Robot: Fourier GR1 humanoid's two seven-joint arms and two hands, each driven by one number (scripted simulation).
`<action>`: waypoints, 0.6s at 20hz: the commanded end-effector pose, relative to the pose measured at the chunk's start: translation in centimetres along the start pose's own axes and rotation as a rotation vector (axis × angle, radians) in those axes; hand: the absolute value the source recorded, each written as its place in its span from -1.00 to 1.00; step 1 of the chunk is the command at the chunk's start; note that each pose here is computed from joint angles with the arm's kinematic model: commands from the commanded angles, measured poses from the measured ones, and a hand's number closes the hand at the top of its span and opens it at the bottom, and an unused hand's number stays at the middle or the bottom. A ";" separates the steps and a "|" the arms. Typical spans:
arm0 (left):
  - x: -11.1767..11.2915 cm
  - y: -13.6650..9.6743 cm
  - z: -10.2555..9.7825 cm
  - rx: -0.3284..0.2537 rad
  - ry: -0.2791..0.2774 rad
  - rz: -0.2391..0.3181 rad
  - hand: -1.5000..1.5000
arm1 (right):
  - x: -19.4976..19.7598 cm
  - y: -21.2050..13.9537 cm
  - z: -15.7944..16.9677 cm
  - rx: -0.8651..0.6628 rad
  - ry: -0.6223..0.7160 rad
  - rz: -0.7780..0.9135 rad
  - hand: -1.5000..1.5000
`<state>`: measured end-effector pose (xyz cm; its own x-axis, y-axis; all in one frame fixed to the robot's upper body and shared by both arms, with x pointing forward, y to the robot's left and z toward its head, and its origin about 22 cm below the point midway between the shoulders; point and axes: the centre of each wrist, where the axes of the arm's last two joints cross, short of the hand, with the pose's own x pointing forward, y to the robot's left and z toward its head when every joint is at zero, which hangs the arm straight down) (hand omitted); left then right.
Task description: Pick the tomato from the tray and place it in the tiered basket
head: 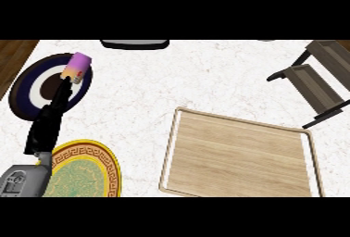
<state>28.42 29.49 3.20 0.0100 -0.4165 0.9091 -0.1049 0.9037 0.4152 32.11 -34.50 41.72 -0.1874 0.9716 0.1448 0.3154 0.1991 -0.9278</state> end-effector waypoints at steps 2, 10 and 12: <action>0.2 -1.7 0.4 -0.011 0.016 0.006 0.00 | -3.6 2.9 -1.7 0.068 -0.053 -0.015 1.00; 1.7 0.0 0.9 -0.006 0.013 0.019 0.00 | -7.7 6.2 -2.3 0.202 -0.046 -0.130 1.00; 0.0 1.0 0.9 0.017 0.017 0.002 0.00 | -6.8 7.0 -3.3 0.311 0.054 -0.213 1.00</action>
<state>28.07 28.88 3.62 0.0233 -0.4105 0.9115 -0.1113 0.9051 0.4105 37.39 -38.79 37.10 -0.2375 0.9368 0.2569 0.0958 0.2858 -0.9535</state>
